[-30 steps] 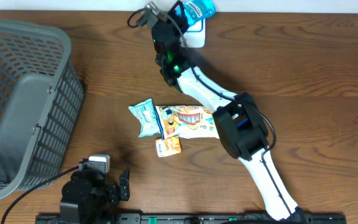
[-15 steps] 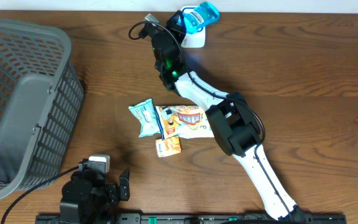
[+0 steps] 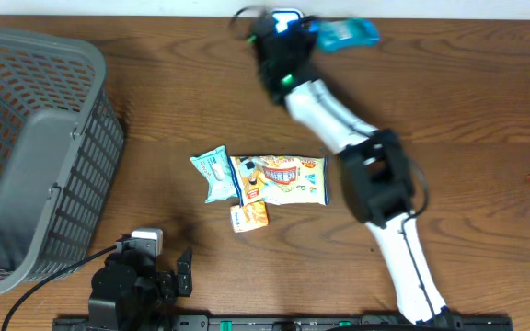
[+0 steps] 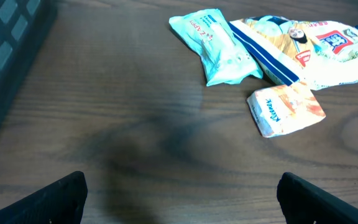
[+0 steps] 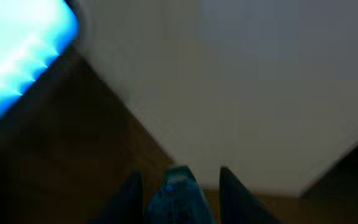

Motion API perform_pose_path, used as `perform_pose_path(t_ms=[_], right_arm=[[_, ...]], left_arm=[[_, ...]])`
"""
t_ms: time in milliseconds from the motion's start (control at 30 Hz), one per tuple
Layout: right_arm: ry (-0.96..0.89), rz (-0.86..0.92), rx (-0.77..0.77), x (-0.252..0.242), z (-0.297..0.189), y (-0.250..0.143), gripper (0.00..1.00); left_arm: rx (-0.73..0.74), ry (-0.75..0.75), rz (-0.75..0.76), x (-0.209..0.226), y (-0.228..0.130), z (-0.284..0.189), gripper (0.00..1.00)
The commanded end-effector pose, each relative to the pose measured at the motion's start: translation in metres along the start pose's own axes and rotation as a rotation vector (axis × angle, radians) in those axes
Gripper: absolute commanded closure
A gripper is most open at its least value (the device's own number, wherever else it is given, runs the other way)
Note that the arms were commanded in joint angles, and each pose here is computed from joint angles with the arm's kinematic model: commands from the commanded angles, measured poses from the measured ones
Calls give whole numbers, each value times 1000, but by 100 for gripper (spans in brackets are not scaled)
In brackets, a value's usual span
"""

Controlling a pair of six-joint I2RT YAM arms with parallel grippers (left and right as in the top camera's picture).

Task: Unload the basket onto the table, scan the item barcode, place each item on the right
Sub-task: 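Carry the mouthwash bottle to the right table edge and release it, then reach the right gripper down and grasp the snack bag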

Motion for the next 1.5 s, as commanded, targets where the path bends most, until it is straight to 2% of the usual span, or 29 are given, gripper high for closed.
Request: perform_pose_path(t_ms=[0,167,367,600,667,733,767,933,1000,1033,1100,1200,1300,1467], right_arm=[[-116,246,231,-90,38,-72,92],[27,282,431,-75,83,-161,92],[154,457,674,-76,125,-283,95],[201,623,852,-84,141,-380,95],[183,665,893,-88,142,-400,89],[186,693,920,-90,143,-416,75],[206,706,923,-88,143,-420,71],[201,753,940,-88,143,-428,49],[196,753,938,-89,143,-426,30],[197,753,934,-89,143,-424,18],[172,773,921,-94,141,-415,1],[149,818,868,-109,133,-391,1],[153,880,748,-136,117,-347,1],[405,960,481,-159,62,-253,1]], left_arm=[[-2,-16,8,-2,1,-1,2],[-2,-16,8,-2,1,-1,2],[-2,-16,8,-2,1,-1,2],[-2,-16,8,-2,1,-1,2],[-2,-16,8,-2,1,-1,2],[-2,-16,8,-2,1,-1,2],[-2,-16,8,-2,1,-1,2],[-2,-16,9,-2,1,-1,2],[-2,-16,8,-2,1,-1,2],[-2,-16,8,-2,1,-1,2],[-2,-16,8,-2,1,-1,2],[-2,-16,8,-2,1,-1,2],[-2,-16,8,-2,1,-1,2],[-2,-16,8,-2,1,-1,2]])
Point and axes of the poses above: each gripper's point midway between its finger pads, its own z axis out along the fingers, its own x axis along the line the jaws close on, y = z × x, the point moved 4 cm from there along -z, back along the fingers, and after that the axes turned 2 degrees about z, right-handed, at the moved point
